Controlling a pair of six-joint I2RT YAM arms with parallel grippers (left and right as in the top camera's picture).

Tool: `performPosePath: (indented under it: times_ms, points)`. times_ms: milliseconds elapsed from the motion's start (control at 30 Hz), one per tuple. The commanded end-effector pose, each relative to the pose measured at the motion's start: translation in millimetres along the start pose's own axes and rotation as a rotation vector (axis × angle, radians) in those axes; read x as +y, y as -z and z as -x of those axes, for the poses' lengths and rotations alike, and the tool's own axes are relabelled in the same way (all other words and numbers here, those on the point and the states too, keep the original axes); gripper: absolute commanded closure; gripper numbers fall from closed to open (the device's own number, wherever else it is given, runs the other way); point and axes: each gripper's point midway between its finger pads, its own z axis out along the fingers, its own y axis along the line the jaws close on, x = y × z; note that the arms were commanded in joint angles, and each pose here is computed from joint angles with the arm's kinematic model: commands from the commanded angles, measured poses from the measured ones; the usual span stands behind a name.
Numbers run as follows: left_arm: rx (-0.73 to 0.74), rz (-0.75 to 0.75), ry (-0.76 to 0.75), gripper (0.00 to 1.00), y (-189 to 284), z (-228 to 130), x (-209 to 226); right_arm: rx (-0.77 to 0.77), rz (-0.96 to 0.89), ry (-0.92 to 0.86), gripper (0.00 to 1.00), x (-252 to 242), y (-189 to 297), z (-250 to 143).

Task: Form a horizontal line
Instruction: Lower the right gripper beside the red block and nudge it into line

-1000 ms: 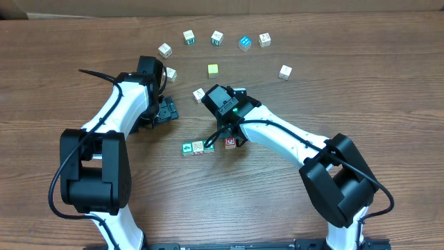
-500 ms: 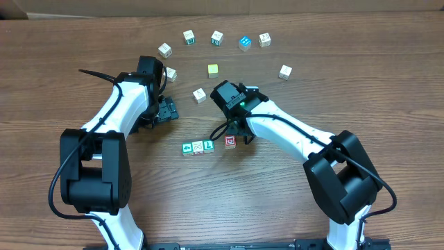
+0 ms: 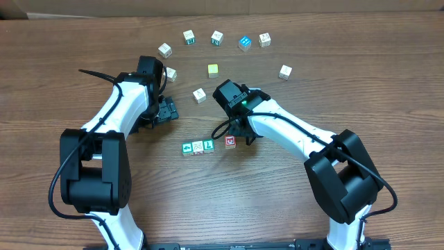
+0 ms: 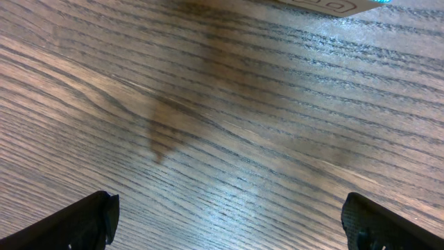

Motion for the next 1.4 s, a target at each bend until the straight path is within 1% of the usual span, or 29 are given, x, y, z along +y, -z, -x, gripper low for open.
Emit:
performPosePath:
  times_ms: [0, 100, 133, 167, 233, 667, 867, 1367]
  points:
    - [0.004, 0.016, 0.000, 0.01, -4, -1, 2, 0.010, 0.024, -0.019, 0.64, -1, 7, -1]
    - [0.004, 0.016, 0.000, 0.00, -4, -1, 2, 0.016, 0.019, -0.017, 0.72, -2, 7, -3]
    - [0.004, 0.016, 0.000, 0.00, -4, -1, 2, 0.016, 0.020, -0.017, 0.80, -2, 7, -3]
    - [0.004, 0.016, 0.000, 0.00, -4, -1, 2, 0.016, 0.020, -0.017, 0.84, -2, 7, -3]
    - [0.004, 0.016, 0.000, 0.00, -4, -1, 2, 0.016, 0.019, -0.017, 0.96, -2, 7, -3]
    - [0.004, 0.016, 0.000, 0.00, -4, -1, 2, 0.020, 0.018, -0.015, 0.96, -4, 0, -8]
    - [0.004, 0.016, 0.000, 0.00, -4, -1, 2, 0.055, 0.103, -0.003, 0.96, 11, -5, -15]
    - [0.004, 0.016, 0.000, 0.00, -4, -1, 2, 0.112, 0.183, -0.002, 0.96, 26, -2, -25]
